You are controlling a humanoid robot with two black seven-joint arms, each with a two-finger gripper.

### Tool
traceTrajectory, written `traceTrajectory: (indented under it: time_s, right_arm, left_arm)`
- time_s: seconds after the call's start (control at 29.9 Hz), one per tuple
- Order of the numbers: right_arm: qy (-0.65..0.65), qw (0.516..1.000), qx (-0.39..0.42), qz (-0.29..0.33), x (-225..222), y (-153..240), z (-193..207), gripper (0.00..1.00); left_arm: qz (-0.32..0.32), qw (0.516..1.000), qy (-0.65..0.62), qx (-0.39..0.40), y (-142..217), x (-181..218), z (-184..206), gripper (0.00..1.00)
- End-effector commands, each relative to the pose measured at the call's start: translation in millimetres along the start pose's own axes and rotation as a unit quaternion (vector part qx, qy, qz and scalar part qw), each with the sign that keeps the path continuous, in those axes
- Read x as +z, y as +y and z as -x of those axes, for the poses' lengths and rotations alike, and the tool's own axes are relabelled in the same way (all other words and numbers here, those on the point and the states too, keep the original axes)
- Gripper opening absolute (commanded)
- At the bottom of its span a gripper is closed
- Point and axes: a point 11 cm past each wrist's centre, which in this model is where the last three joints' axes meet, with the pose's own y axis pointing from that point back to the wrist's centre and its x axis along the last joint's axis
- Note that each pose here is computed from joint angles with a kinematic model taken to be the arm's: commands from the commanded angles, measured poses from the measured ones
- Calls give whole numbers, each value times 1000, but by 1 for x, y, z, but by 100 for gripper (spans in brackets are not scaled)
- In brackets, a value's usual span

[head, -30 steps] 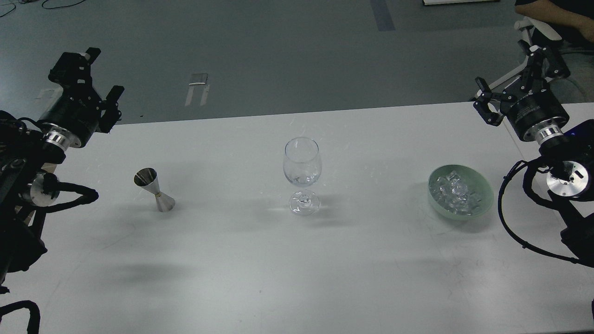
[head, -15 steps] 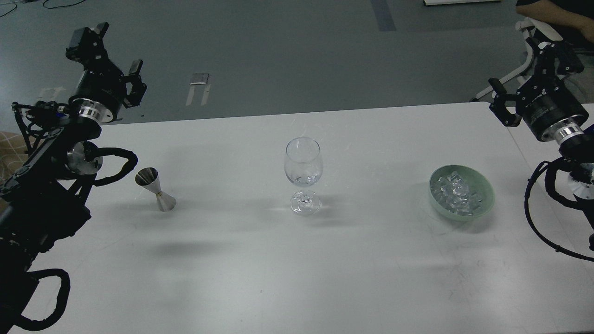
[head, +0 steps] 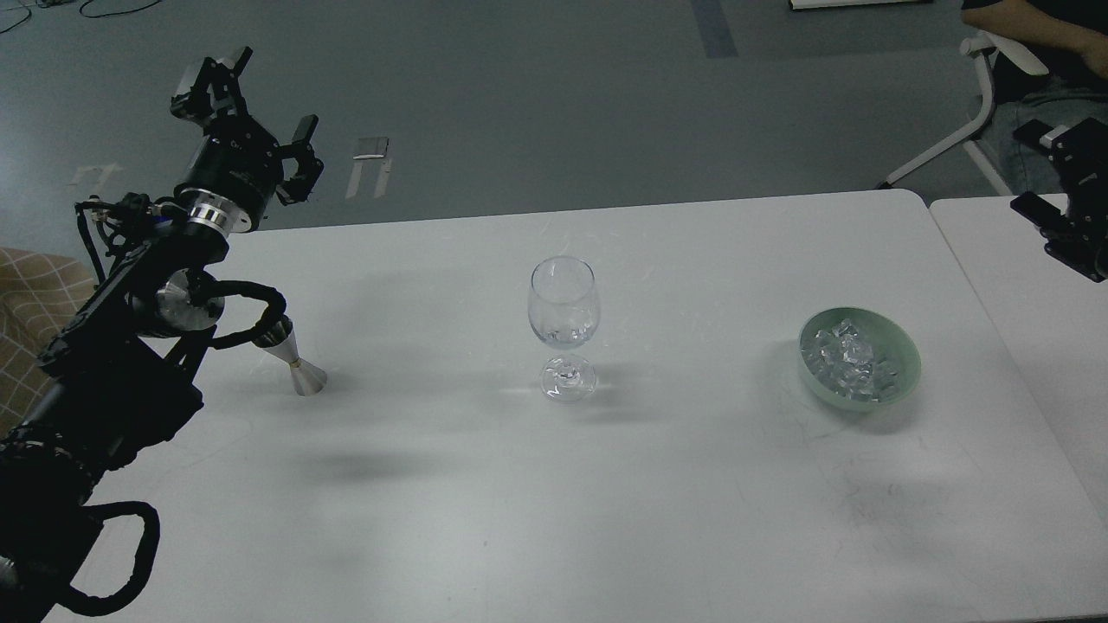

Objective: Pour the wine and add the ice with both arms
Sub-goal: 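Reach the right gripper into the green ice bowl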

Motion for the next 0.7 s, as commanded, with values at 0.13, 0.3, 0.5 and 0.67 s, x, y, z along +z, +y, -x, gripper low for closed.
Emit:
traceTrajectory:
  time_s: [0.13,0.3,0.5,0.67]
  right_arm:
    - [193,979,-58,35,-27,24,-11,100]
    - [279,950,-122,68,-27,35,-7,100]
    - [347,912,-207,73,-26,35,15,100]
    - [381,890,-236,82,-8,31,35,100]
  left_arm:
    - [-5,1000,11,-11,-4,-11,13,98]
    - [-5,1000,17,-15,-7,-14,21,98]
    - [-2,999,20,-25,-13,-13,30,98]
    - [-5,999,28,-30,-14,-20,38,98]
